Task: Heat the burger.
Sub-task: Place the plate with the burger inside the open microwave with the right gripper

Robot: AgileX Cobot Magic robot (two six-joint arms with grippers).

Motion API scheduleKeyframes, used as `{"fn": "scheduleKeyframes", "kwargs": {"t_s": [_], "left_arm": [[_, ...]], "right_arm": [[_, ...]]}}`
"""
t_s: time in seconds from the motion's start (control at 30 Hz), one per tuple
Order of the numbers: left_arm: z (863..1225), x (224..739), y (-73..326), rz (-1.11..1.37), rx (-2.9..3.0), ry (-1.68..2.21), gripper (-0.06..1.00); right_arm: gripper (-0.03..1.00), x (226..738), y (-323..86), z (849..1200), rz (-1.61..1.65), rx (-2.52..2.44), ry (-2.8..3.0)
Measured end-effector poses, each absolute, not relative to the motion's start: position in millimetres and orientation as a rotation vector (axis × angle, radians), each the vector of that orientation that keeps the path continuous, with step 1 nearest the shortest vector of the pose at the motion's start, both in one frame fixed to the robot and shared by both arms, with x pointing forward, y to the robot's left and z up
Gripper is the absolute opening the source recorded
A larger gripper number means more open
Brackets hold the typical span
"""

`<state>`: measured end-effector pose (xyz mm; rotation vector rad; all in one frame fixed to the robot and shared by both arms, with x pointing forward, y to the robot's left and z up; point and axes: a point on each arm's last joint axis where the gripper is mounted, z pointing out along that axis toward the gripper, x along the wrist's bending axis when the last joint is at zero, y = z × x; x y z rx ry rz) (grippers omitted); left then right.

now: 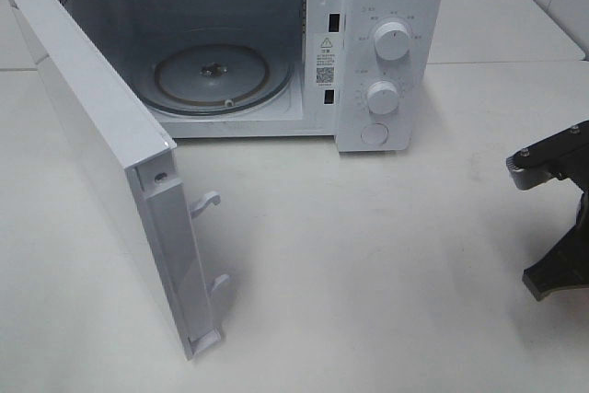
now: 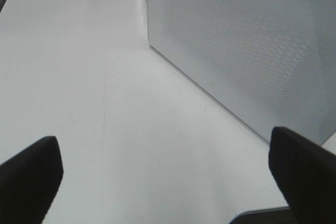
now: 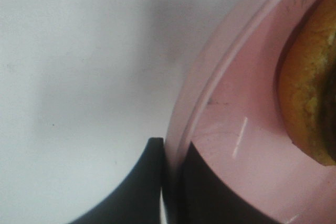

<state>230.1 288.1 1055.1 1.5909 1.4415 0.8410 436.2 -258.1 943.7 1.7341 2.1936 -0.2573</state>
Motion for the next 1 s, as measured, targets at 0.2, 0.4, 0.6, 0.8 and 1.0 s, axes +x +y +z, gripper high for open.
{"fn": "scheduleKeyframes", "kwargs": {"t_s": [0.2, 0.4, 0.6, 0.8, 1.0], "left_arm": [[1055, 230, 288, 0.841, 1.591, 1.441, 0.99], [1055, 230, 288, 0.841, 1.591, 1.441, 0.99], [1055, 230, 288, 0.841, 1.591, 1.441, 0.99], [1055, 230, 288, 0.841, 1.591, 1.441, 0.99], [1055, 230, 288, 0.841, 1.591, 1.441, 0.99]], "right_arm": [[0.05, 428, -251, 951, -0.303, 1.646, 2.209], [0.05, 423, -246, 954, -0.342, 1.591, 2.231], [0.05, 416, -233, 955, -0.382, 1.49, 2.279], [0.05, 409, -223, 955, -0.395, 1.4, 2.32], [0.05, 401, -208, 956, -0.383, 1.26, 2.383]]}}
